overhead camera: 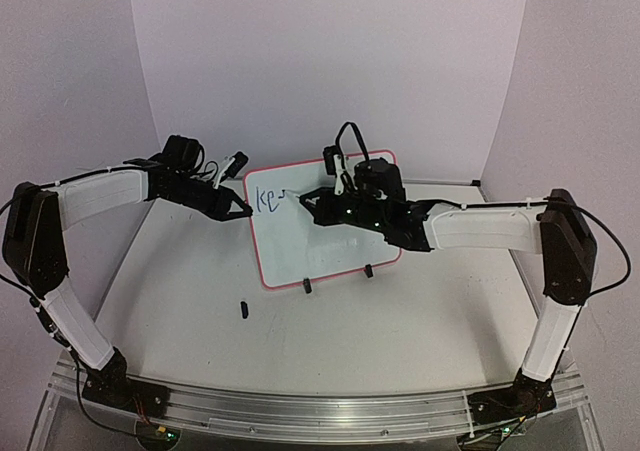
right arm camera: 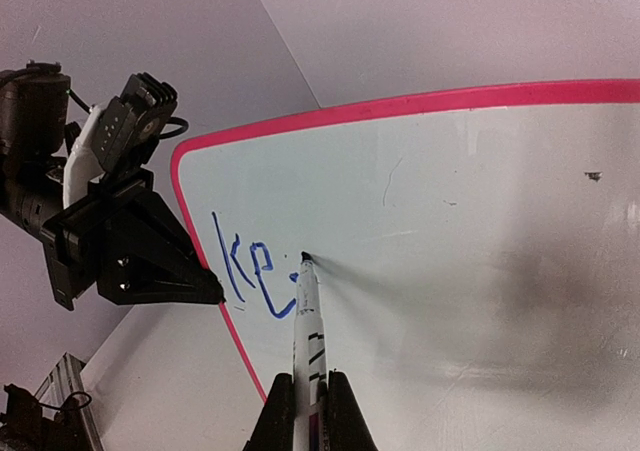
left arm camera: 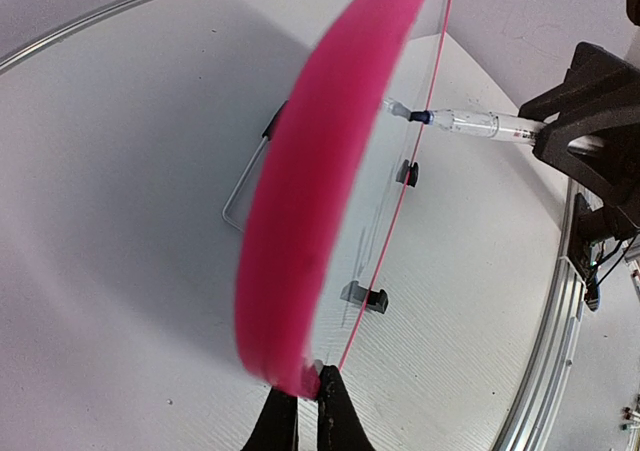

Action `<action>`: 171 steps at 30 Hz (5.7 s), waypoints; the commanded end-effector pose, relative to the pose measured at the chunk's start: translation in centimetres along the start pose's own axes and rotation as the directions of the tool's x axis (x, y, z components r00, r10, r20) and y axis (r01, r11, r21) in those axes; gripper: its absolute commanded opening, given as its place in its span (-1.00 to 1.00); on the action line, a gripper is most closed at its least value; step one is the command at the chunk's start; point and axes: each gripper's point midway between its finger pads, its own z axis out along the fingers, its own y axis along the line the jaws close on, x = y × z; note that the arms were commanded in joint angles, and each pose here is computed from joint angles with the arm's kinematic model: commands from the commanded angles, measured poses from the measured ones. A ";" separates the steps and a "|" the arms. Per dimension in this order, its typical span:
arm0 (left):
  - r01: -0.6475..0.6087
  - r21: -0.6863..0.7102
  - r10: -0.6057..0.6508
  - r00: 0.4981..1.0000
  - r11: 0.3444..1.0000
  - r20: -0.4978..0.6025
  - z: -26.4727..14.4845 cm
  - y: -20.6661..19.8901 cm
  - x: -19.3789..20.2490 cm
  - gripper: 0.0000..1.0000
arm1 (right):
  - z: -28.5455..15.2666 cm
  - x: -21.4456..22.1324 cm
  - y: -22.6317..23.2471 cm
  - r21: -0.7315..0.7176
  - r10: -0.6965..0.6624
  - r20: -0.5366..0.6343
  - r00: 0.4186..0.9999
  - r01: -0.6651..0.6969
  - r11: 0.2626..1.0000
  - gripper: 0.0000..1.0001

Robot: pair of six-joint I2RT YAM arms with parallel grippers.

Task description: Write a sentence on the whiteboard

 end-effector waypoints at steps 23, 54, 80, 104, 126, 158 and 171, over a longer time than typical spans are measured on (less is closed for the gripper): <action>-0.030 -0.023 0.028 0.996 0.999 -0.080 1.3 -0.2 1.7 -1.00 | 0.4 1.5 -0.3 -0.025 0.035 -0.047 0.998 -0.036 0.999 -1.00; -0.035 -0.025 0.033 0.996 0.999 -0.083 1.4 -0.3 1.7 -1.00 | -2.6 -2.8 1.0 -0.027 -0.016 0.068 0.998 0.018 0.999 -1.00; -0.038 -0.030 0.035 0.995 0.999 -0.088 1.4 -0.2 1.8 -1.00 | -0.9 2.1 -2.3 0.048 0.041 -0.042 0.998 -0.039 0.998 -1.00; -0.038 -0.032 0.035 0.995 0.999 -0.091 1.6 -0.2 1.8 -1.00 | -3.1 -2.4 0.5 -0.050 0.020 0.080 0.997 -0.016 0.999 -1.00; -0.036 -0.028 0.033 0.994 0.999 -0.100 1.8 -0.2 2.1 -1.00 | -0.8 -2.0 -1.5 0.055 0.000 0.070 0.998 -0.004 0.998 -1.00; -0.041 -0.029 0.038 0.994 0.999 -0.102 1.9 -0.3 2.1 -1.00 | -1.0 1.0 -1.4 0.013 -0.002 -0.018 1.000 0.002 1.000 -1.00; -0.042 -0.030 0.039 0.994 0.999 -0.106 1.9 -0.3 2.2 -1.00 | -0.6 1.2 -1.2 -0.001 -0.001 -0.029 1.000 0.001 1.000 -1.00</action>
